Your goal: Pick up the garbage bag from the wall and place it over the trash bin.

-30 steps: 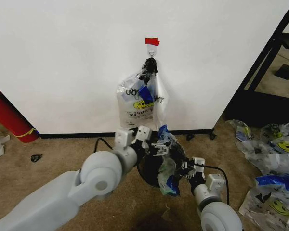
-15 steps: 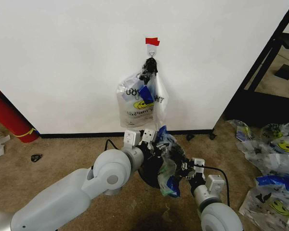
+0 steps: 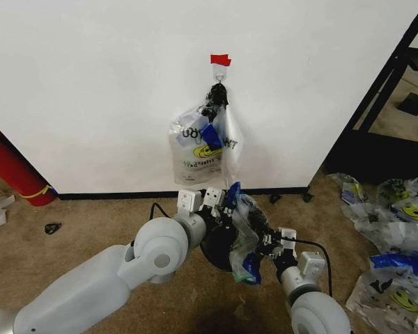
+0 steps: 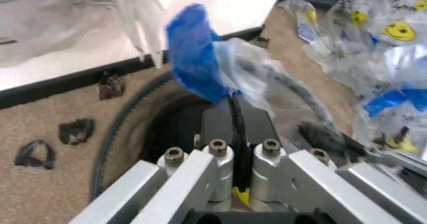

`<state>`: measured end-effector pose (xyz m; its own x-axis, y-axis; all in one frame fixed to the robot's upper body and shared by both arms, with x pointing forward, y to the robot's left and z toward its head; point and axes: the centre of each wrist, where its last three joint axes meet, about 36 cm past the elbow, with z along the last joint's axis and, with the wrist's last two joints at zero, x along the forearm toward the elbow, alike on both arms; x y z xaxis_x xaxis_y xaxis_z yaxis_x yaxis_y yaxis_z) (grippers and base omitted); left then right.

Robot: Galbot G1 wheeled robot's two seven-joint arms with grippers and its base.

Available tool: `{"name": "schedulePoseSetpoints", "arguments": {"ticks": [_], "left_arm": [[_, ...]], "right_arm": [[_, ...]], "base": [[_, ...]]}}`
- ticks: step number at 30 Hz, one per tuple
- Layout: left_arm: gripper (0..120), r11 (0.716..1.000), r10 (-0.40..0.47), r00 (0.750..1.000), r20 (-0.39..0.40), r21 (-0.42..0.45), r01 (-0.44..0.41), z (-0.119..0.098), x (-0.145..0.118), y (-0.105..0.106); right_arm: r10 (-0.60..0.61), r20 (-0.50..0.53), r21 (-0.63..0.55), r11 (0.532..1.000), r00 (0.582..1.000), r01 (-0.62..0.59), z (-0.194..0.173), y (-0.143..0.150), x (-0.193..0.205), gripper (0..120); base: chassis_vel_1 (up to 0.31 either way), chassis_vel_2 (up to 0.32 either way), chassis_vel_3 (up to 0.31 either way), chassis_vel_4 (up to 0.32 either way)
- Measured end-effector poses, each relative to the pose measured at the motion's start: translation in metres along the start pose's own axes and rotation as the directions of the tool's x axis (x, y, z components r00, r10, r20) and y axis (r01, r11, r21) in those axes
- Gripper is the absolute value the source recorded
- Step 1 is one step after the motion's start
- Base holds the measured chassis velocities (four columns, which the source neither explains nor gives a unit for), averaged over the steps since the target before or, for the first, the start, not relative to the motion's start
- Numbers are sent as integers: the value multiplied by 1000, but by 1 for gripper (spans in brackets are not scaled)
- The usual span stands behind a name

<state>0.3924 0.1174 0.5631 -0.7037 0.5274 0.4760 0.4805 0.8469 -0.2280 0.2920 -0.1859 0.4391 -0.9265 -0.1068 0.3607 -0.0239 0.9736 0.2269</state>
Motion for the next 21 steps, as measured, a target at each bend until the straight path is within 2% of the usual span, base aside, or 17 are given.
{"name": "schedulePoseSetpoints", "arguments": {"ticks": [2,12,21], "left_arm": [[0,1000,-5,1000,2,2,5,-1,-1,2],[0,995,-103,995,11,-2,103,1,-15,36],[0,990,-139,990,39,9,138,-3,-8,56]], "right_arm": [[-1,0,-2,1000,1000,1,0,0,0,1],[-48,24,-37,998,999,49,-5,-4,10,1],[-86,1,0,996,996,86,17,-9,8,1]], "base": [[0,0,0,0],[0,0,0,0],[0,0,0,0]]}}
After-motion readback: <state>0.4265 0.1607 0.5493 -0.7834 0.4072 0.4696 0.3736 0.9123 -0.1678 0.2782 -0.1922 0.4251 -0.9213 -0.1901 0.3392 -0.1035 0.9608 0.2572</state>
